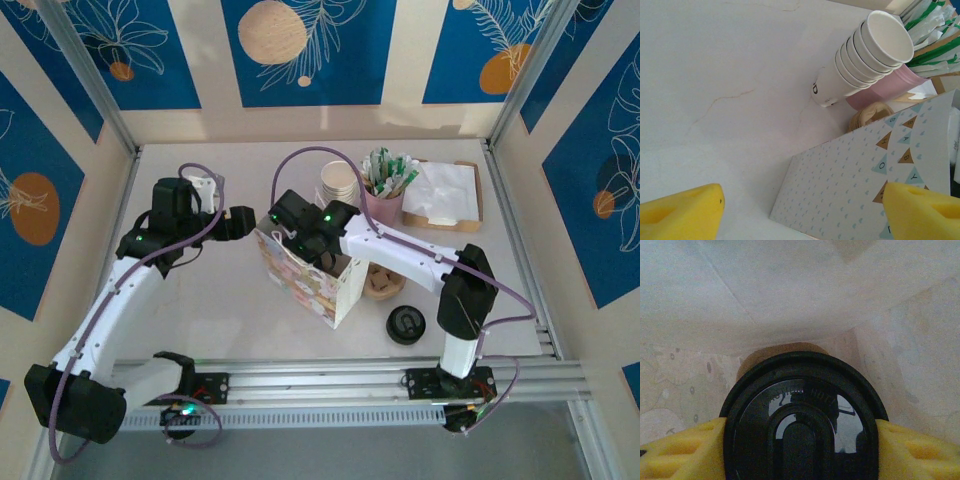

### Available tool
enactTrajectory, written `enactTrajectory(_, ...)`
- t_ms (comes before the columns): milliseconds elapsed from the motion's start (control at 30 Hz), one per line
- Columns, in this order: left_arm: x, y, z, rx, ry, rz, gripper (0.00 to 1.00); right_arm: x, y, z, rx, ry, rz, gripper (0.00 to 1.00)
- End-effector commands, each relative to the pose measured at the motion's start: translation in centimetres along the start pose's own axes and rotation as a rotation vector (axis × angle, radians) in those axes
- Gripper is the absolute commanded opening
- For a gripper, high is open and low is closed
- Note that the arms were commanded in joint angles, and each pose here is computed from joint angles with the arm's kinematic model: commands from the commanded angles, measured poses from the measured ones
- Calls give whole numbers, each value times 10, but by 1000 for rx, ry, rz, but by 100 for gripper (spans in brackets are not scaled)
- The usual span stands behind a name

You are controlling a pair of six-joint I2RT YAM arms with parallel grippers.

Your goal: Pack the takeout coffee

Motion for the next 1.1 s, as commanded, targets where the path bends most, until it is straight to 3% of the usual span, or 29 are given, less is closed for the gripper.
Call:
enactTrajectory(0,-3,-4,-4,18,-2,-7,83,25,9,17,-28,113,6,47)
enactTrajectory(367,-3,-4,-3,17,0,-9,83,-7,3,-33,-6,-81,9,46)
enactTrajectory(500,-3,-4,-2,19,3,-9,83,-11,3,-32,1,-155,15,47)
enactTrajectory(1067,-3,-4,-2,22,5,-9,83,20,11,21,-14,62,-4,47)
Point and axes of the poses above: each hand's point on the last joint's axis, 136 mm out from that joint toward the fingers, its own z axis out along the fingers, its own y axis along the line the jaws close on, x = y × z, the point moved 5 cm from there along -z, back along the fingers, and after that the axes turned 15 degrees about -z, right-handed, at the moved point
